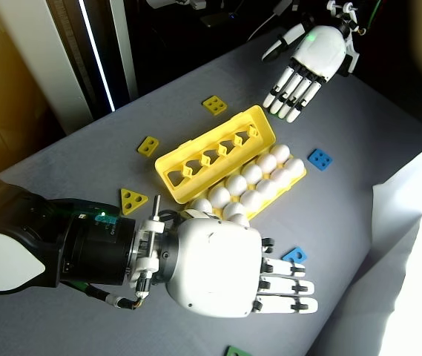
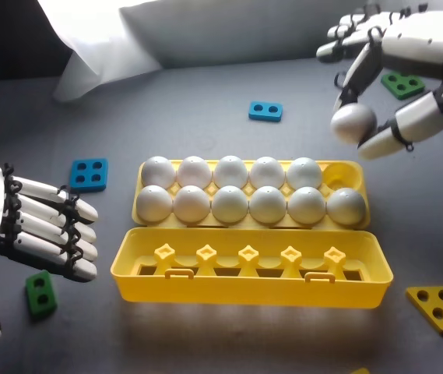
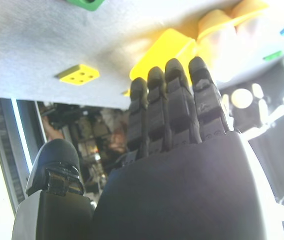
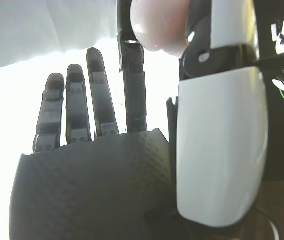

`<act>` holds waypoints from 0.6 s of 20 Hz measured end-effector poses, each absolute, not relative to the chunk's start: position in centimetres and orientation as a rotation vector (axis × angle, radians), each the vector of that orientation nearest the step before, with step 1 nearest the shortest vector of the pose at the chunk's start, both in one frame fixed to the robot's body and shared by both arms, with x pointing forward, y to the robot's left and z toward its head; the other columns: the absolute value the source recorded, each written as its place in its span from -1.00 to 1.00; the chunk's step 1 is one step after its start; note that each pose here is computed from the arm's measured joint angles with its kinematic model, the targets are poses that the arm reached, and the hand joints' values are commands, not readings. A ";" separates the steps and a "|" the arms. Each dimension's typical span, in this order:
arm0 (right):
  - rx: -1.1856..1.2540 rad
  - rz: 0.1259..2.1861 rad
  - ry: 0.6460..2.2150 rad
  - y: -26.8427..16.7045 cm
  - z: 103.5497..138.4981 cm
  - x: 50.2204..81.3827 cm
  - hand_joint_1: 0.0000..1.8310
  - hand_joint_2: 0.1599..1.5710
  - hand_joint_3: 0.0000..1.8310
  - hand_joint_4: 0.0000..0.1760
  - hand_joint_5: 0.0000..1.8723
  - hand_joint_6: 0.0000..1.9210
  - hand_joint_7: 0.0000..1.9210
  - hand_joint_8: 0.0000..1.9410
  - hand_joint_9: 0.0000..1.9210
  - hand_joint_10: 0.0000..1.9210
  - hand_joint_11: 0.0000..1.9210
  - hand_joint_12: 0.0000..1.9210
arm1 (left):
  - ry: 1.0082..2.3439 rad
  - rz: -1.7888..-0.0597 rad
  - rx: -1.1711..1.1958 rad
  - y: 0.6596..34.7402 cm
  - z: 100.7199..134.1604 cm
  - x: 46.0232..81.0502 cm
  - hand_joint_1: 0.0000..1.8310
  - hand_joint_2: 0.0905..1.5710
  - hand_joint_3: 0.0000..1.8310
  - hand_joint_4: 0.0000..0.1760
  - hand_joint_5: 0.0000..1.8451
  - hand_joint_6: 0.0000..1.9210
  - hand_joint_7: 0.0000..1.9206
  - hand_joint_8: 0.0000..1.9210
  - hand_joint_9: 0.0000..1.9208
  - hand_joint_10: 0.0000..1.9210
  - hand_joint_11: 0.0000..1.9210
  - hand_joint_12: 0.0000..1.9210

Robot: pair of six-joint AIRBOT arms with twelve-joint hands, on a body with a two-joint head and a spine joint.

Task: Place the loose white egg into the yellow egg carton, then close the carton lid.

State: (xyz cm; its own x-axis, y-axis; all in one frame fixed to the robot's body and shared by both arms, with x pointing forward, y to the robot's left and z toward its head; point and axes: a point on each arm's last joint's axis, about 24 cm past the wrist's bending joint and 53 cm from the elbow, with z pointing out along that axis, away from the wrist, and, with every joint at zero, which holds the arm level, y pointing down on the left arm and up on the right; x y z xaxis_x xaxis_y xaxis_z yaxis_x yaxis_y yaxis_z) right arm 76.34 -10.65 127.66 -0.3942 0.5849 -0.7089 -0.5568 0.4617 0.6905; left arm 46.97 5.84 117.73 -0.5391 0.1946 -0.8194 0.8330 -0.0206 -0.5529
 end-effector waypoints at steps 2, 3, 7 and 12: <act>0.023 1.240 1.573 -10.0 126.5 75.9 0.21 0.20 -1.00 0.55 0.32 -0.43 -0.64 -0.99 -0.87 -0.99 -1.00 -1.00 | 1.742 -1.600 1.072 5.8 117.7 47.0 -1.00 0.55 -1.00 -1.00 -0.69 -1.00 -0.69 -1.00 -0.73 -1.00 -0.97 -0.80; 0.025 1.243 1.582 -10.0 126.0 75.8 0.22 0.20 -1.00 0.25 0.32 -0.44 -0.66 -1.00 -0.88 -1.00 -1.00 -1.00 | 1.742 -1.600 1.072 5.8 117.7 47.0 -1.00 0.55 -1.00 -1.00 -0.73 -1.00 -0.76 -1.00 -0.80 -1.00 -0.99 -0.88; 0.035 1.229 1.614 -10.0 124.6 75.8 0.20 0.21 -1.00 0.63 0.31 -0.41 -0.68 -1.00 -0.93 -1.00 -1.00 -1.00 | 1.742 -1.600 1.072 5.8 117.7 47.0 -1.00 0.55 -1.00 -1.00 -0.70 -1.00 -0.71 -1.00 -0.76 -1.00 -0.95 -0.86; 0.030 1.244 1.620 -9.1 124.3 75.6 0.19 0.22 -1.00 0.64 0.27 -0.35 -0.69 -1.00 -0.91 -1.00 -1.00 -1.00 | 1.743 -1.599 1.073 5.8 117.7 47.0 -1.00 0.54 -1.00 -1.00 -0.70 -0.99 -0.70 -0.99 -0.75 -0.99 -0.96 -0.84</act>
